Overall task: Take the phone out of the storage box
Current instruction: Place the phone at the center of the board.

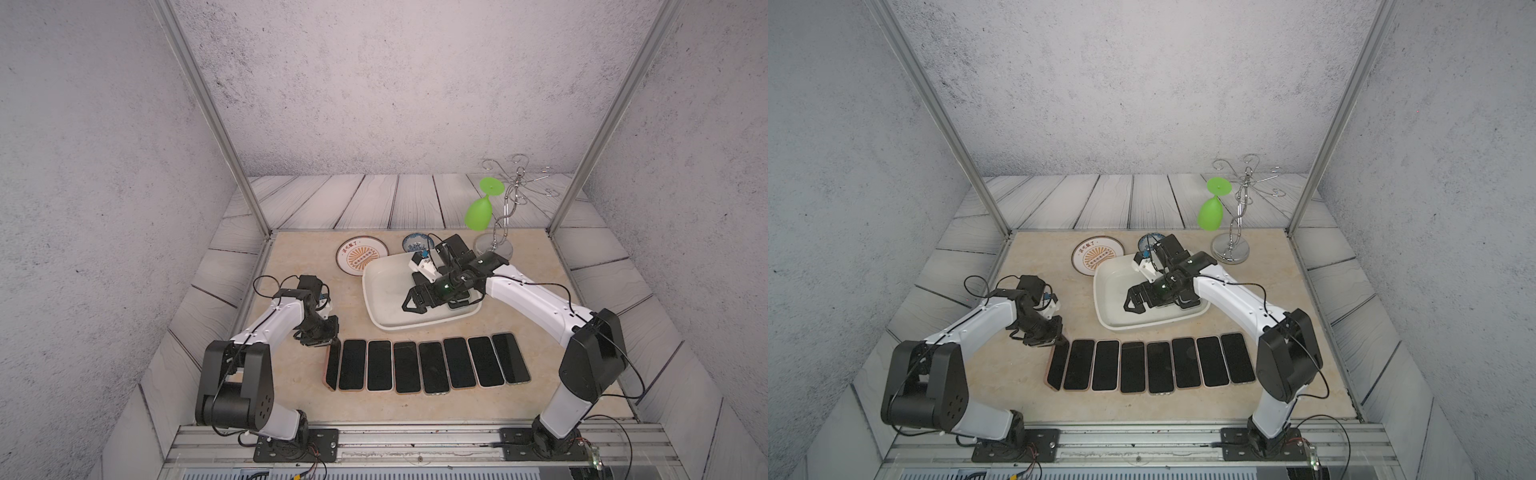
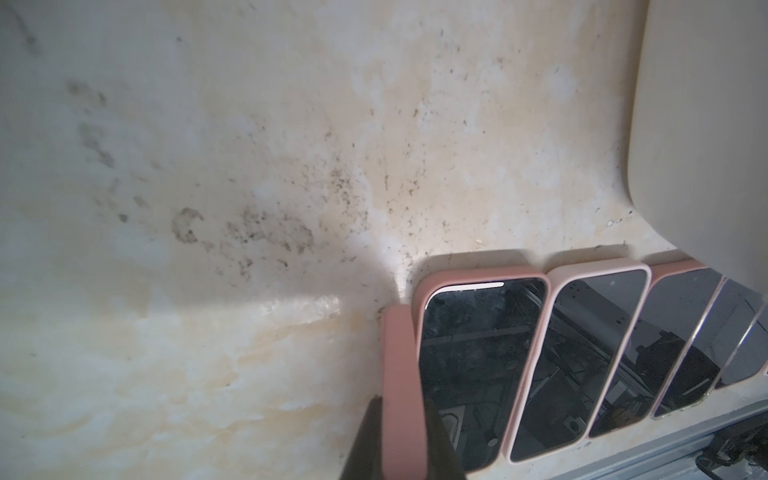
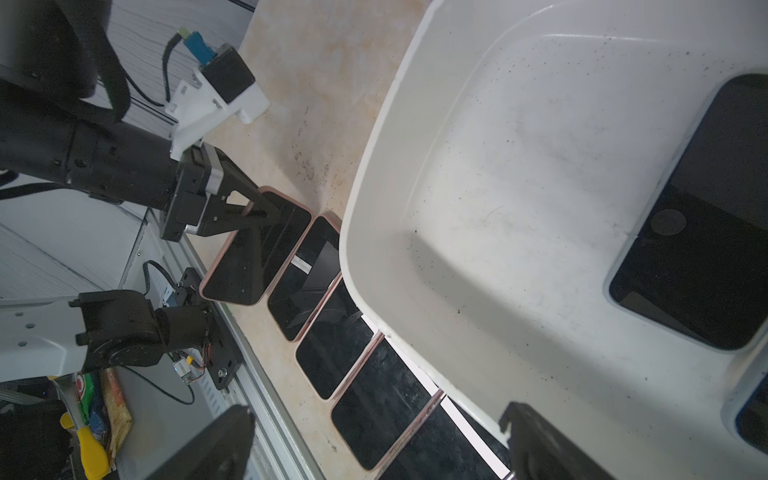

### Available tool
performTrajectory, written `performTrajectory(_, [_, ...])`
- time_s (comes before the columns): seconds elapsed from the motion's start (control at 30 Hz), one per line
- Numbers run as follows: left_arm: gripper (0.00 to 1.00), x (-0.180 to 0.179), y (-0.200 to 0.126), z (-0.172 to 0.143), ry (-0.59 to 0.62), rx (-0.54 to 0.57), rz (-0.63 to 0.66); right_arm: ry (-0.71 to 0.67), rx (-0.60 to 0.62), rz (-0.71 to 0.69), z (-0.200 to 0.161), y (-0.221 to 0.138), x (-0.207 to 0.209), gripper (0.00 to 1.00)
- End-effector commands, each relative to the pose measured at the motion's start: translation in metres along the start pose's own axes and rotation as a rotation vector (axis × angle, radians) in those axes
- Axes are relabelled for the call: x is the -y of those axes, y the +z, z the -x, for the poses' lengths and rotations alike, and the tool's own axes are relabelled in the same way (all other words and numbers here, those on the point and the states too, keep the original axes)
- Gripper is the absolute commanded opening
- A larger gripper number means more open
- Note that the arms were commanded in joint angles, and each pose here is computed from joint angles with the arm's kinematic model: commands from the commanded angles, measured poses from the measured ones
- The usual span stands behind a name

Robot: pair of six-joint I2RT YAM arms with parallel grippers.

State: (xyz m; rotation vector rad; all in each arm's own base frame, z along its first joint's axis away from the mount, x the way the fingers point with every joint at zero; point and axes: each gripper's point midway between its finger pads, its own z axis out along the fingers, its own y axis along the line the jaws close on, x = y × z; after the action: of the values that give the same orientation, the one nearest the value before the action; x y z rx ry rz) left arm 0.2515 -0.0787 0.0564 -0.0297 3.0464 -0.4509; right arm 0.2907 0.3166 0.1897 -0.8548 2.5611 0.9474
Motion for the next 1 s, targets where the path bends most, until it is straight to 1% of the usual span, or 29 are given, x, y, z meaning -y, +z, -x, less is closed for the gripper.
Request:
performTrajectory(0.0, [0.09,0.003,0.006,-0.006,-0.014,-0.035,-0.009,-0.011,-0.028,0.019,-0.007,0.006,-0.001,0.99])
performTrajectory(0.1, [0.22,0.001,0.008,-0.007,-0.019,-0.048,0.003,-0.011,-0.032,0.014,-0.008,0.006,0.0,0.99])
performTrajectory(0.17, [0.34,0.002,0.009,-0.008,-0.018,-0.052,0.001,-0.01,-0.033,0.014,-0.009,0.006,0.001,0.99])
performTrajectory(0.23, [0.42,0.001,0.01,-0.008,-0.022,-0.055,0.011,-0.011,-0.034,0.014,-0.009,0.006,0.001,0.99])
performTrajectory(0.3, [0.48,-0.003,0.01,-0.009,-0.033,-0.058,0.034,-0.011,-0.035,0.017,-0.009,0.006,0.0,0.99])
performTrajectory(0.43, [0.56,-0.013,0.01,-0.009,-0.058,-0.07,0.097,-0.012,-0.035,0.014,-0.009,0.006,0.001,0.99])
performTrajectory(0.5, [0.62,-0.02,0.012,-0.01,-0.075,-0.085,0.136,-0.01,-0.038,0.012,-0.009,0.007,0.002,0.99])
performTrajectory(0.57, [0.75,-0.028,0.014,-0.013,-0.099,-0.105,0.182,-0.009,-0.042,0.008,-0.01,0.008,0.003,0.99])
performTrajectory(0.6, [0.77,-0.031,0.014,-0.014,-0.111,-0.113,0.197,-0.008,-0.042,0.006,-0.01,0.008,0.003,0.99])
performTrajectory(0.67, [0.79,-0.034,0.016,-0.015,-0.129,-0.127,0.212,-0.009,-0.042,0.002,-0.009,0.008,0.004,0.99])
performTrajectory(0.7, [0.86,-0.034,0.016,-0.016,-0.136,-0.133,0.212,-0.009,-0.043,-0.004,-0.008,0.008,0.004,0.99])
performTrajectory(0.73, [0.88,-0.034,0.016,-0.016,-0.144,-0.132,0.214,-0.009,-0.043,-0.013,-0.007,0.008,0.006,0.99])
performTrajectory(0.8, [0.88,-0.034,0.016,-0.017,-0.158,-0.134,0.215,-0.008,-0.042,-0.03,-0.005,0.008,0.009,0.99])
performTrajectory(0.87, [0.89,-0.035,0.011,-0.014,-0.166,-0.112,0.226,0.003,-0.041,-0.077,-0.002,0.008,0.016,0.99])
performTrajectory(0.93, [0.91,-0.037,0.0,-0.009,-0.182,-0.06,0.246,0.009,-0.04,-0.135,0.001,0.006,0.026,0.99])
performTrajectory(0.97, [0.91,-0.035,-0.008,-0.005,-0.194,-0.021,0.241,0.012,-0.042,-0.195,0.003,0.003,0.035,0.99])
